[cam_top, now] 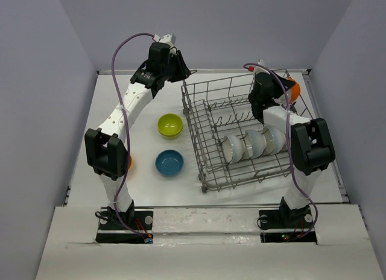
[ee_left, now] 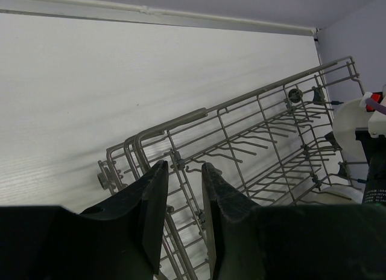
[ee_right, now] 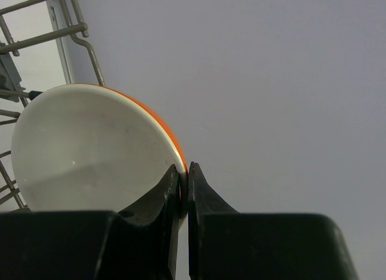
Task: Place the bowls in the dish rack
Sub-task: Insert the bowl into the dish rack.
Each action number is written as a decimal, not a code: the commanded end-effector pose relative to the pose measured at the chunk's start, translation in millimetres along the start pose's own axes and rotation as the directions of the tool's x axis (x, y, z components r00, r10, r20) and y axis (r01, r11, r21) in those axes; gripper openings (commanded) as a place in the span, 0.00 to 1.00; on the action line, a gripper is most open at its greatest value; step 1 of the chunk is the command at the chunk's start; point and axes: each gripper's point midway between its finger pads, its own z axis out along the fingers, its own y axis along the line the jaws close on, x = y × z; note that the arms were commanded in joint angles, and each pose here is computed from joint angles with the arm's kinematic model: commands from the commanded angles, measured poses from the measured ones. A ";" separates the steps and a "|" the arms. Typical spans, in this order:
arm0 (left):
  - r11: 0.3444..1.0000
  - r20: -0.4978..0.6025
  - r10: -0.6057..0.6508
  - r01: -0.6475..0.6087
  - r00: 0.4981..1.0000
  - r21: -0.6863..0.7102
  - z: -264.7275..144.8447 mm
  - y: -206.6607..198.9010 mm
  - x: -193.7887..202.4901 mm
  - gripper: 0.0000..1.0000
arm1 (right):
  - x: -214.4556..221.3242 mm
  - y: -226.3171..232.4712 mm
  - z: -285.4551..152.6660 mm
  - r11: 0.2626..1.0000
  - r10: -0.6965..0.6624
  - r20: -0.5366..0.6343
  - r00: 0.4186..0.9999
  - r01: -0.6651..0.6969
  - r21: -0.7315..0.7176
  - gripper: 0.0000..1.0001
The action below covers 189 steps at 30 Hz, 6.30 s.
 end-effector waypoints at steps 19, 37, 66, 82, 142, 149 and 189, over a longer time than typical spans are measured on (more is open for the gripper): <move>0.997 0.076 0.010 -0.016 0.997 0.077 -25.5 -24.0 -26.4 0.38 | 8.6 -21.5 2.9 0.992 0.118 -0.032 0.992 -0.116 0.045 0.01; 0.996 0.075 0.009 -0.015 0.997 0.084 -25.9 -25.5 -26.7 0.38 | 19.5 -2.8 1.9 0.994 0.101 -0.057 0.993 -0.098 0.051 0.01; 0.996 0.071 0.010 -0.016 0.997 0.085 -24.4 -25.1 -25.3 0.38 | 13.5 32.0 1.0 0.997 0.059 -0.023 0.998 -0.058 0.040 0.01; 0.996 0.071 0.010 -0.016 0.997 0.083 -22.7 -24.3 -24.9 0.38 | 6.0 54.1 -5.6 0.999 0.025 -0.009 1.000 -0.025 0.021 0.02; 0.997 0.074 0.012 -0.018 0.997 0.079 -24.5 -23.7 -25.1 0.38 | -26.0 84.1 -14.0 0.972 0.186 -0.058 0.981 -0.192 -0.136 0.62; 0.997 0.078 0.013 -0.019 0.997 0.079 -25.2 -23.8 -25.7 0.38 | -34.1 62.2 -18.7 0.943 0.276 -0.046 0.960 -0.280 -0.180 0.66; 0.996 0.089 0.021 -0.029 0.996 0.081 -29.5 -26.1 -27.1 0.38 | 13.0 62.8 4.3 0.784 0.470 -0.217 0.856 -0.518 -0.342 0.50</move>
